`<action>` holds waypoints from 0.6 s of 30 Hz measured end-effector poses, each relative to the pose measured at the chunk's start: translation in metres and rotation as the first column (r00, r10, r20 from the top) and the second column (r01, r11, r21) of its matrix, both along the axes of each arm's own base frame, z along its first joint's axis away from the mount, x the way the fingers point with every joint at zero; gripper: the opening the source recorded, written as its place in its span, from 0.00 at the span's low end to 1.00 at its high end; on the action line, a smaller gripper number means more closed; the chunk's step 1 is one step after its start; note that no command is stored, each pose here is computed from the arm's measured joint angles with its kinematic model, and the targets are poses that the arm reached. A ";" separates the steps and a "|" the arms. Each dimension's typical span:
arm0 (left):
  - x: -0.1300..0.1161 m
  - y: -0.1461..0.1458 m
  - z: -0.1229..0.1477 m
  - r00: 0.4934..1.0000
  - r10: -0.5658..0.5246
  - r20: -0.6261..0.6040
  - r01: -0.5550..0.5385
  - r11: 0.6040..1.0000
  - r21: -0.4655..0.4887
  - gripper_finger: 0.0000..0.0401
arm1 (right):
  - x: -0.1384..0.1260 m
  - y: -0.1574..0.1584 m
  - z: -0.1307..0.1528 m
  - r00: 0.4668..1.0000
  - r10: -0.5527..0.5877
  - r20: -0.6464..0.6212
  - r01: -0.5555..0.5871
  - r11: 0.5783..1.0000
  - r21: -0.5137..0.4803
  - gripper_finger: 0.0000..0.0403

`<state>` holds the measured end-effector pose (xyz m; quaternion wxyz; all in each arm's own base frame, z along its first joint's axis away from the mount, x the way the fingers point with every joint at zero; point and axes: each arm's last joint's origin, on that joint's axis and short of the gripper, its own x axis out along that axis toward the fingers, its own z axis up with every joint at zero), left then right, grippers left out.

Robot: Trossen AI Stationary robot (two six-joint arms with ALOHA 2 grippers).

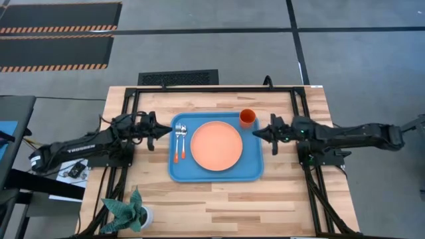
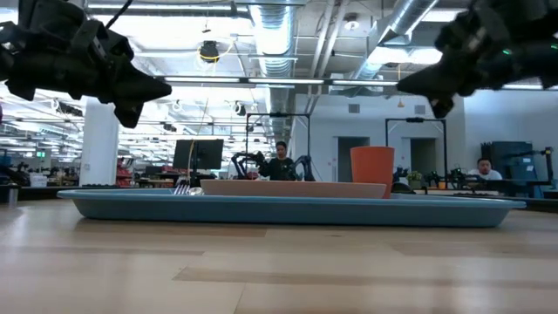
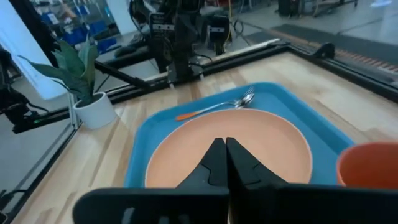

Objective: Pick and place plate/cup/fork/spoon on tray
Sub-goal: Return to Home Position

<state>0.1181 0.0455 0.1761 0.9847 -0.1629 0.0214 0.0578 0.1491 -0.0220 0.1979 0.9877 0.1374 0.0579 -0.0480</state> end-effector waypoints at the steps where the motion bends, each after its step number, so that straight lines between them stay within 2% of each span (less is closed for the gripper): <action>1: -0.001 0.000 0.000 1.000 0.002 -0.003 -0.002 1.000 0.016 0.00 | -0.005 0.002 -0.005 1.000 -0.005 0.009 0.005 1.000 -0.004 0.00; 7: -0.009 -0.003 0.003 1.000 0.021 0.008 -0.022 0.996 0.086 0.00 | -0.030 0.006 -0.021 0.998 -0.057 0.034 0.058 0.998 -0.016 0.00; 13: -0.021 -0.008 -0.004 0.996 0.070 -0.057 -0.064 0.993 0.099 0.00 | -0.050 0.008 -0.018 0.994 -0.076 0.075 0.080 0.995 -0.056 0.01; 18: -0.032 -0.012 0.000 0.995 0.103 -0.001 -0.102 0.986 0.129 0.00 | -0.058 0.009 -0.019 0.995 -0.074 0.071 0.080 0.993 -0.082 0.01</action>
